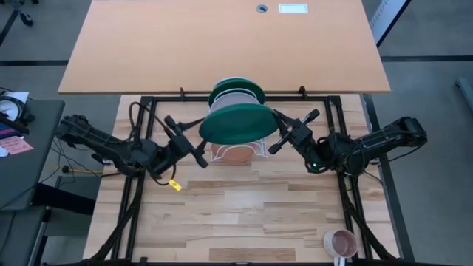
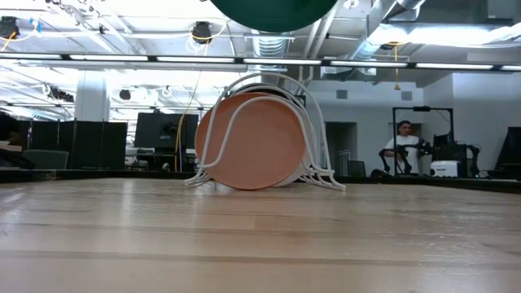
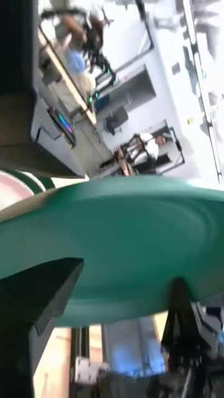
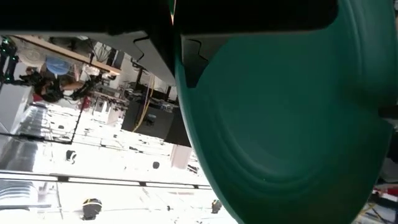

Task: Sort dishes
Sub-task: Put the green plate on the dish rack

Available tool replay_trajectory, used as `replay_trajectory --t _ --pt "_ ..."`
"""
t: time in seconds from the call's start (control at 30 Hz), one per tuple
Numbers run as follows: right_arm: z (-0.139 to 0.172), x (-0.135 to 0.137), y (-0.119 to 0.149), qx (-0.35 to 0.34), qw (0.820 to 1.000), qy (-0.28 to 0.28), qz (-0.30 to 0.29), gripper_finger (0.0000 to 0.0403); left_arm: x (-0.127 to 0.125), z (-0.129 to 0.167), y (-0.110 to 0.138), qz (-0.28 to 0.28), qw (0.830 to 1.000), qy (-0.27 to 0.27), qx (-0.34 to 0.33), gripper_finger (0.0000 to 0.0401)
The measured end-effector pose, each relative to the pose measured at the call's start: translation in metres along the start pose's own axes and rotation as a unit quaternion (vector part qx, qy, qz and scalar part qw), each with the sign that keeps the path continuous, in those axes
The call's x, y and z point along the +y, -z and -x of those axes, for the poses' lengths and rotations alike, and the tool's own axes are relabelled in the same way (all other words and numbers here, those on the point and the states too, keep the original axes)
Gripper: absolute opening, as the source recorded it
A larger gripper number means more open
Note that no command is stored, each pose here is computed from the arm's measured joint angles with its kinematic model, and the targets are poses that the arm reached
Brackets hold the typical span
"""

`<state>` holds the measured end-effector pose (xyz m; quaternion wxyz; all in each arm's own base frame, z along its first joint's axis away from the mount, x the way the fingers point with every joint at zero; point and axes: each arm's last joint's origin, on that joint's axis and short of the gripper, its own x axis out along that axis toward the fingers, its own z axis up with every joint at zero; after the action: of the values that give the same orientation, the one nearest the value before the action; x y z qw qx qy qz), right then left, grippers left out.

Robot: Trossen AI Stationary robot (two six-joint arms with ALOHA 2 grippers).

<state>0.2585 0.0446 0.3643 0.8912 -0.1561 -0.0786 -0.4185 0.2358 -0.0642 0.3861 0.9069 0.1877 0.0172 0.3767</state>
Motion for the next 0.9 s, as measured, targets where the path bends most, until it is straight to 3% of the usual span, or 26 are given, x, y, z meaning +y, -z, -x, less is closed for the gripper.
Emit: replay_trajectory --t 0.23,0.5,0.73,0.9 --pt "0.000 0.000 0.000 0.000 1.000 0.000 0.002 0.0006 0.001 -0.002 0.001 -0.004 1.000 -0.008 0.005 0.0135" --pt "0.000 0.001 0.001 -0.002 1.000 -0.009 0.010 0.0006 0.003 -0.002 0.000 -0.024 0.999 -0.024 0.012 0.0017" --pt "-0.002 0.002 0.002 -0.015 0.999 -0.030 0.031 0.0010 0.006 -0.003 -0.002 -0.055 0.997 -0.042 0.016 0.0009" --pt "0.001 0.005 0.003 -0.008 0.997 -0.035 0.064 0.0045 0.013 -0.006 -0.007 -0.079 0.996 -0.052 -0.002 0.0004"
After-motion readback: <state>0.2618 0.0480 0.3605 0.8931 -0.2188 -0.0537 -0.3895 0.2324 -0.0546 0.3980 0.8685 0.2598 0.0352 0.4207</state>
